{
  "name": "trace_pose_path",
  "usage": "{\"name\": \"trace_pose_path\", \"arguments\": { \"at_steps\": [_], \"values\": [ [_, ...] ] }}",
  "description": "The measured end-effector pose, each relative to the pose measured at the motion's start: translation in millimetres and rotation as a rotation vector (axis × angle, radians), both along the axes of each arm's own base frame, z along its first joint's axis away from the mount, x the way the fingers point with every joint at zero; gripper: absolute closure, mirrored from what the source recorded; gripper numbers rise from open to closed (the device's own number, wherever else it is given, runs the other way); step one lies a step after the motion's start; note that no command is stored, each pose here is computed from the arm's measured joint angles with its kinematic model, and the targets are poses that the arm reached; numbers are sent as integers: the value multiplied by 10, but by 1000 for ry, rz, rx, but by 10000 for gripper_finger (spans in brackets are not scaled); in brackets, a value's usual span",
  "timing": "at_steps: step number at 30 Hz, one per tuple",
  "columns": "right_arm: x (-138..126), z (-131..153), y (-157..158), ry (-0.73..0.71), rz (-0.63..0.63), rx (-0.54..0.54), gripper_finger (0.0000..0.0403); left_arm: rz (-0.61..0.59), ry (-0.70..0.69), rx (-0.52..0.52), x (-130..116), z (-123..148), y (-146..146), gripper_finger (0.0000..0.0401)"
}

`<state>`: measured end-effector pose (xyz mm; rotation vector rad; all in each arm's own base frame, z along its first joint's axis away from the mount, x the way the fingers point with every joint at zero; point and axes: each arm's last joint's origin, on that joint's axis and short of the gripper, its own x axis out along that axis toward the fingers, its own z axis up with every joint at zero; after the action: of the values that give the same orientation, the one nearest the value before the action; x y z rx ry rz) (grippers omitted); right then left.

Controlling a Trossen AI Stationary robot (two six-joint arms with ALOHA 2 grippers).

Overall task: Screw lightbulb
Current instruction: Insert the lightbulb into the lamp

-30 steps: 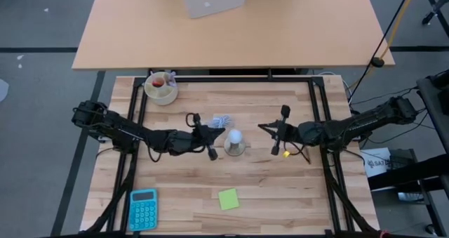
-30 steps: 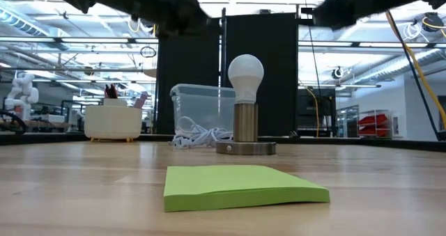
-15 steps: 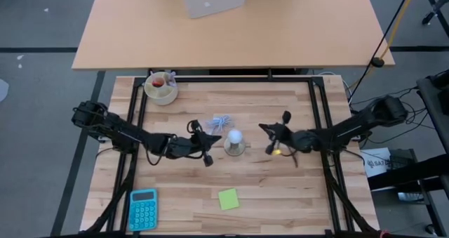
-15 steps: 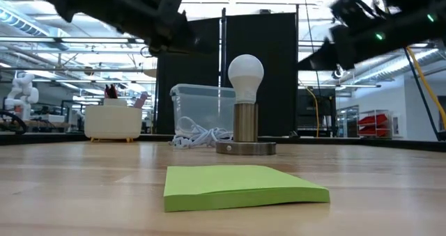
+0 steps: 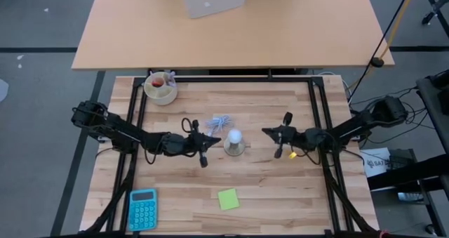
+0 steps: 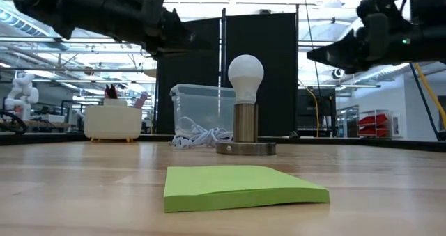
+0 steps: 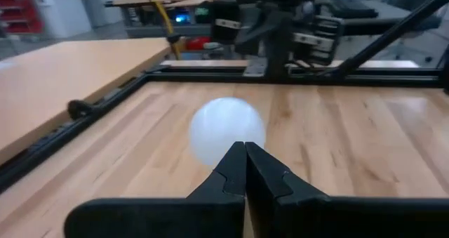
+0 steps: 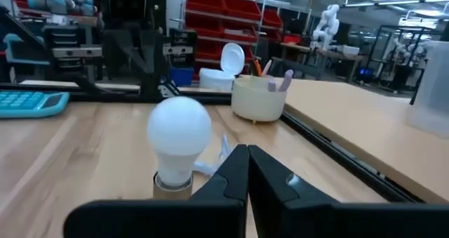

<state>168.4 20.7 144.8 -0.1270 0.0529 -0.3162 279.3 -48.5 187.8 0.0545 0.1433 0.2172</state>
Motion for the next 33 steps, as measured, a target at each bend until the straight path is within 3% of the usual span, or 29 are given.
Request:
{"name": "trace_pose_path", "arguments": {
  "at_steps": [10, 15, 23, 33],
  "values": [
    [283, 135, -74, 76, 13, 14, 403, -44, -22, -39, 30, 41, -11, 400],
    [457, 189, -50, 134, 31, 10, 403, -41, -28, -65, 95, -71, -25, 400],
    [631, 81, -55, 193, 2, 39, 403, -18, -57, -81, 180, -211, -19, 400],
    [764, -14, -115, 150, -27, 67, 403, 9, -93, -74, 232, -138, 48, 400]
  ]
}}
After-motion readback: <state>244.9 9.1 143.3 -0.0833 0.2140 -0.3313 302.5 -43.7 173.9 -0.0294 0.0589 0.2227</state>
